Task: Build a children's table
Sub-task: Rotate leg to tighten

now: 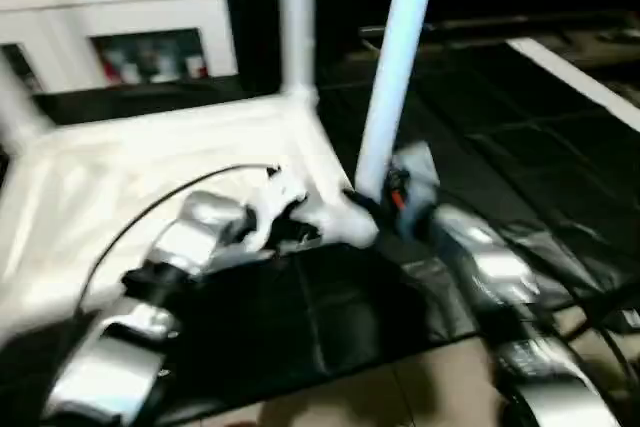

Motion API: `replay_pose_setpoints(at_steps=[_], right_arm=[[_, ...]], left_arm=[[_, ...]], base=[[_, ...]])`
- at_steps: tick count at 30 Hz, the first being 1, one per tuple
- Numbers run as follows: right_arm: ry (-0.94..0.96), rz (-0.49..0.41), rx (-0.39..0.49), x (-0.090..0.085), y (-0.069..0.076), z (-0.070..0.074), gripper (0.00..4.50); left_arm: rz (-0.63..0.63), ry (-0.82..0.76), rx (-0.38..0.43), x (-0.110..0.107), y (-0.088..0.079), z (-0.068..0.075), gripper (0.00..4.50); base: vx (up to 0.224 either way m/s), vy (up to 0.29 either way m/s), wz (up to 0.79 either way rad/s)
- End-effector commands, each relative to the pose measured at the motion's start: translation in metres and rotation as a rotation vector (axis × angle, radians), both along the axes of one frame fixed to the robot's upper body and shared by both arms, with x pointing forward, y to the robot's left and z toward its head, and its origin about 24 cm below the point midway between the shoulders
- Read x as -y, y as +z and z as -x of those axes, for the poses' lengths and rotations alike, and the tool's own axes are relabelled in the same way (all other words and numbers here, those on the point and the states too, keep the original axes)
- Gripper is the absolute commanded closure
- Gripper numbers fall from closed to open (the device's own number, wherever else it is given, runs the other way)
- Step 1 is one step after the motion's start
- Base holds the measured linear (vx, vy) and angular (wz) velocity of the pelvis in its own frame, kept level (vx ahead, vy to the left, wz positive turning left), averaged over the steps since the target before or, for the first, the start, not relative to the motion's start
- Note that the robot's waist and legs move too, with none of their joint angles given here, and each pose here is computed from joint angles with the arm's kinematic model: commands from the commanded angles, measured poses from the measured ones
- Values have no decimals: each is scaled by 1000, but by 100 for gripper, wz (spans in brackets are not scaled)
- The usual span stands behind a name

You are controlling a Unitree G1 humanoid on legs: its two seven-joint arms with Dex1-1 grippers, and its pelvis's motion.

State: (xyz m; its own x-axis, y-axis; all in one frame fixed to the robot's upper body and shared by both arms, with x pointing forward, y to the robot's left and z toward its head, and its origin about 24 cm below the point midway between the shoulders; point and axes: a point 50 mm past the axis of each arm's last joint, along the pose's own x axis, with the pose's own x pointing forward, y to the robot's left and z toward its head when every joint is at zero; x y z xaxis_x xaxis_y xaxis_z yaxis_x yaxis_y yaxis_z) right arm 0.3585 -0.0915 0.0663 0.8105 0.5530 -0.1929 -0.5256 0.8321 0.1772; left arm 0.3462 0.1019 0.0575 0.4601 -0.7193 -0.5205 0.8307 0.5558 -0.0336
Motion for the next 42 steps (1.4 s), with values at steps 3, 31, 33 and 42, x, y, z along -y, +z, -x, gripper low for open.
replay_pose_setpoints(at_steps=[3,31,33,42], right_arm=[[95,-36,-131,-43,-18,12,244],[560,100,47,61,7,34,3],[646,118,20,63,7,40,3],[865,160,-24,54,4,49,3]], left_arm=[[101,41,170,29,38,-13,450],[-75,-520,92,-27,20,19,450],[-106,-574,91,-28,18,22,450],[-151,-725,82,-23,14,28,450]], base=[[0,0,0],[0,0,0],[0,0,0],[0,0,0]])
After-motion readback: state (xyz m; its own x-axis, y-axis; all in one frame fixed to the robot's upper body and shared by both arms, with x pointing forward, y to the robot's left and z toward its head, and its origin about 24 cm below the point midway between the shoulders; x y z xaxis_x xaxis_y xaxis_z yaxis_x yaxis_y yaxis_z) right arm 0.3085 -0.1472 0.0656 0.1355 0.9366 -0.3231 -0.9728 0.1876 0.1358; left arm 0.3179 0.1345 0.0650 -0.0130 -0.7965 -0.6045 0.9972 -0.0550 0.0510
